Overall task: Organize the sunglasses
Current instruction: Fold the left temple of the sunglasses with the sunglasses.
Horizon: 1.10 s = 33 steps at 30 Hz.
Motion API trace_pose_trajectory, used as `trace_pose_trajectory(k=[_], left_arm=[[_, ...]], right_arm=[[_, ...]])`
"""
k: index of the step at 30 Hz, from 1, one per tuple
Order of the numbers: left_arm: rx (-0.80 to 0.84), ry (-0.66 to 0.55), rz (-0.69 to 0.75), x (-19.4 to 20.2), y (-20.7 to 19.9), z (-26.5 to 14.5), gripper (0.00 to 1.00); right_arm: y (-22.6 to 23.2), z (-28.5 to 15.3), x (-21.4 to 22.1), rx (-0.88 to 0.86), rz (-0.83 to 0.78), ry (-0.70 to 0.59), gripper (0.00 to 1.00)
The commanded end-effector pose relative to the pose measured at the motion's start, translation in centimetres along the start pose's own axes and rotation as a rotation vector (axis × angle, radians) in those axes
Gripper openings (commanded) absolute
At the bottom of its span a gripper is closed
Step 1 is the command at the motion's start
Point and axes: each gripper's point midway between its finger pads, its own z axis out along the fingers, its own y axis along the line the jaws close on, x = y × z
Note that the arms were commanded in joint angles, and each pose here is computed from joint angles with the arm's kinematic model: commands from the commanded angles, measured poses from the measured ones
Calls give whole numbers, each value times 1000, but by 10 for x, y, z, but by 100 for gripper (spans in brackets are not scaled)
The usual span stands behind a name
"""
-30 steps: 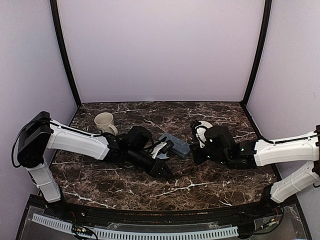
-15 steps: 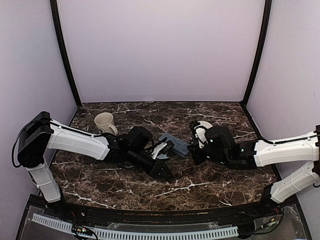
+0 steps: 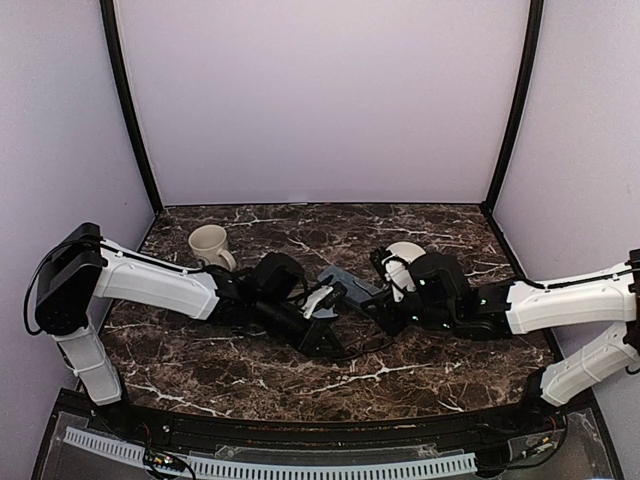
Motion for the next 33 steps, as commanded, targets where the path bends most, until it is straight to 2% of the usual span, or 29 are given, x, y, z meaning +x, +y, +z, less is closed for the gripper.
trace_pose_trajectory(k=[1,8,15,21,25,33], left_arm=[[-1,-50,18,-15,-2,-7,0],[-1,-60,14,-16,-1,-10,0],[-3,-61,13,-16,1,-10,0],[2,-56,9,-14,2,-10,0],[10,-53,6,-13,1,-11,0],[49,-32,5,-9,-5,-13,0]], right_arm=[[23,2,4,-117,1,2,33],[42,4,18,-232,19,53,39],[59,6,35,-333,19,121,59],[65,2,42,-367,-40,161,71],[66,-1,49,-361,-92,203,84],[49,-8,49,-272,-142,209,98]])
